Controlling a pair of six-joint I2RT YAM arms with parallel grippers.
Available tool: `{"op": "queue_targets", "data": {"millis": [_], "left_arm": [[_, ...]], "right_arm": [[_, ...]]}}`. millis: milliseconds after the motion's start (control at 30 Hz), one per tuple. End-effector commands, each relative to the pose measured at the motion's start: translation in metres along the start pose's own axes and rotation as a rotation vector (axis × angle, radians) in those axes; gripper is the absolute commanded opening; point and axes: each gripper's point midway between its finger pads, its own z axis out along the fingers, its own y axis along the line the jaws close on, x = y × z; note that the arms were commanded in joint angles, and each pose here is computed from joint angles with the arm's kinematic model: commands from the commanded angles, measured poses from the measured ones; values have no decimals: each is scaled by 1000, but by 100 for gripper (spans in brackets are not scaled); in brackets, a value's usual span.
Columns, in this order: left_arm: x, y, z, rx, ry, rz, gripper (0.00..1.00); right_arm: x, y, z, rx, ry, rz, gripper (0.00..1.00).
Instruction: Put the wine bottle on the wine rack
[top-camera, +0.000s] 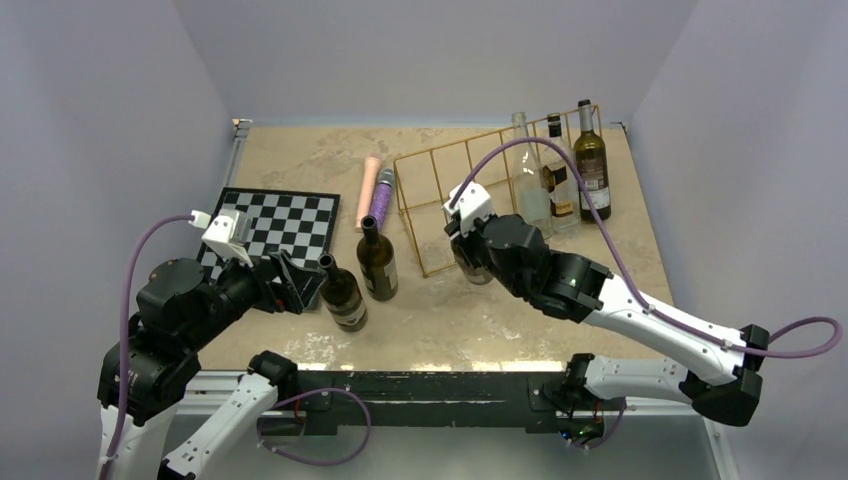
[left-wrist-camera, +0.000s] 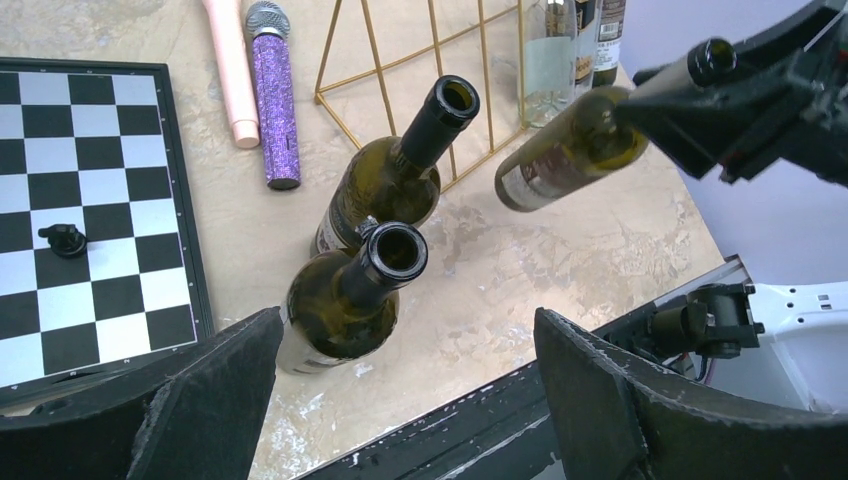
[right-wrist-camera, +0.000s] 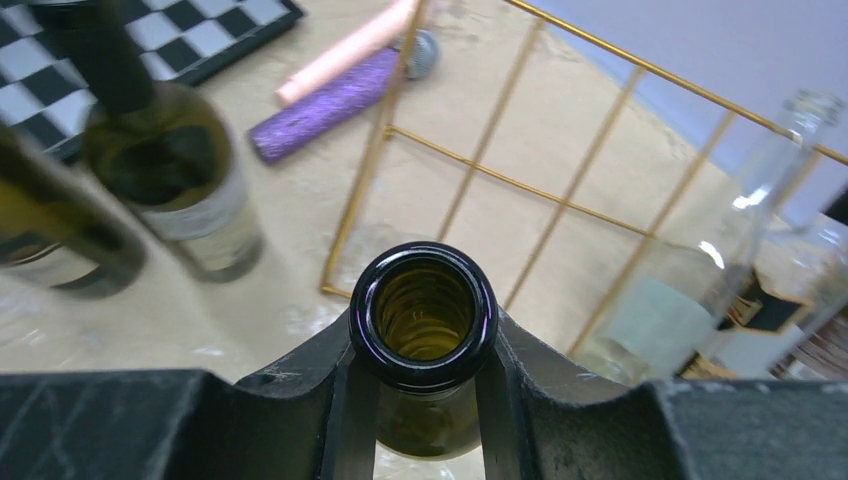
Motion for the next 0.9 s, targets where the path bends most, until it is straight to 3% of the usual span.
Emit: {"op": "queue_targets", "data": {"millis": [0, 500, 867], "left_arm": [[-8, -8, 0, 39, -27, 4, 99], [-10, -9, 0, 43, -35, 16, 99], [-11, -9, -4, 41, -42, 17, 99]], "right_arm": [[-38, -63, -18, 194, -114, 123, 0], [-21, -132, -1, 320, -84, 236, 0], [-25, -146, 25, 315, -52, 307, 0]]}}
